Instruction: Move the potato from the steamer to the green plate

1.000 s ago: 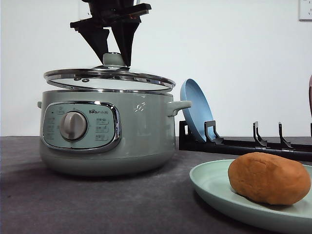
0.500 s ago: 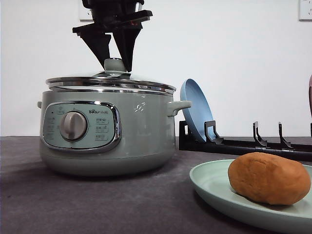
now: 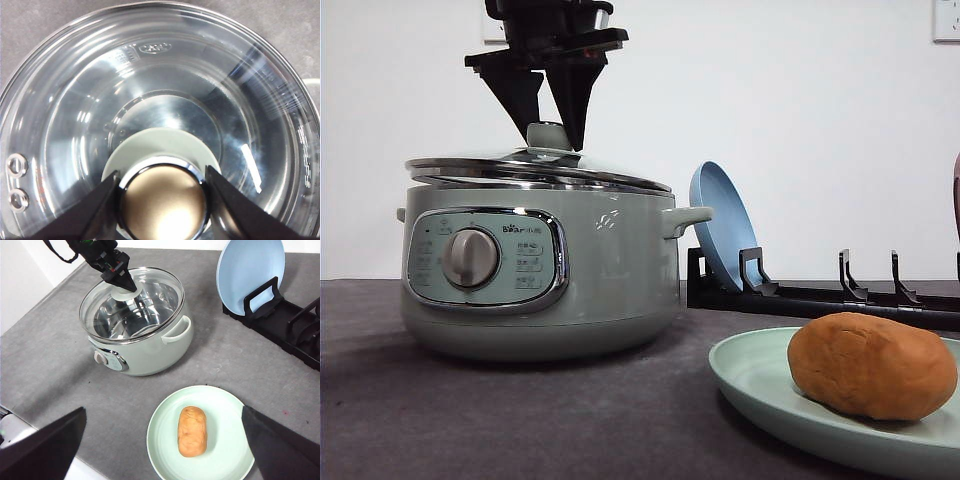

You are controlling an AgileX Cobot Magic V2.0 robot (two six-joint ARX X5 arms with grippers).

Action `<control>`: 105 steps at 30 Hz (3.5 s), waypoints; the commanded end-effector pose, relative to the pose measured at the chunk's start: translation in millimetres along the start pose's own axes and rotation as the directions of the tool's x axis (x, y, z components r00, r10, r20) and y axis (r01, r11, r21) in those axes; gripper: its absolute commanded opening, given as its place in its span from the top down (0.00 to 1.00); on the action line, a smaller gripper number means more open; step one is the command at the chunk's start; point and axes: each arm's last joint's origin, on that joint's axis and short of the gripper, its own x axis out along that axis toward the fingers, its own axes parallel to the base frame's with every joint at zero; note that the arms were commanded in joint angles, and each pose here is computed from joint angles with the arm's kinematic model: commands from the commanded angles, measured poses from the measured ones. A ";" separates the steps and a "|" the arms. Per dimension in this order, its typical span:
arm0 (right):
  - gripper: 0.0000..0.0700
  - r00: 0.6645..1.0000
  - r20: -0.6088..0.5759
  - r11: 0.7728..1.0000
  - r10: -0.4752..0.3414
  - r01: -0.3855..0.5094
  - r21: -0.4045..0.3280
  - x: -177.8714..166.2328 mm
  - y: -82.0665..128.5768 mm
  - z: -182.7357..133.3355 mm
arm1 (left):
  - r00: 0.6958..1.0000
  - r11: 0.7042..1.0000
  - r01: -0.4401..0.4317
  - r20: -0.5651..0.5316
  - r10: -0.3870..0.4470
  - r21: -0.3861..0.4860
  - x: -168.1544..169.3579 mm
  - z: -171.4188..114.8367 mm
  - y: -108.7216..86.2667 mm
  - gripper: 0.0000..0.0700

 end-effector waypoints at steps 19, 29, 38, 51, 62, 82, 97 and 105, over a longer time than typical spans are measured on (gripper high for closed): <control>0.10 1.000 0.020 1.000 0.007 -0.006 -0.007 -2.7 1.4 3.8 | 1.000 1.000 0.025 -0.001 -0.025 -0.009 8.0 5.9 -5.7 0.99; 0.10 1.000 0.020 1.000 0.007 -0.007 0.001 -2.7 1.4 3.8 | 0.999 0.999 0.046 0.001 -0.046 -0.014 8.1 6.1 -5.2 0.99; 0.10 1.000 0.020 1.000 0.007 -0.007 0.003 -2.7 1.4 3.8 | 0.998 0.998 0.055 0.019 -0.054 -0.013 8.1 7.9 -5.1 0.99; 0.10 1.000 0.015 1.000 0.007 -0.007 0.003 -2.7 1.3 3.4 | 0.999 0.999 0.043 0.023 -0.042 -0.012 8.9 8.1 8.4 0.99; 0.10 1.000 0.017 1.000 0.007 -0.007 0.003 -2.7 1.3 3.5 | 0.998 0.999 0.046 -0.029 -0.047 -0.028 8.6 3.2 4.3 0.92; 0.10 1.000 0.017 1.000 0.006 -0.006 0.001 -2.7 1.3 3.5 | 0.997 0.998 0.047 0.062 -0.044 -0.047 -41.4 -10.0 7.4 0.00; 0.10 0.999 0.026 0.998 -0.018 0.020 -0.055 -2.7 0.6 3.8 | 0.937 0.996 0.090 0.338 -0.093 0.024 -177.0 -85.3 -9.8 0.00; 0.10 0.998 0.054 0.995 -0.009 0.015 -0.096 -2.2 1.4 6.5 | 0.891 0.994 0.099 0.443 -0.105 0.037 -200.3 -160.7 -5.5 0.00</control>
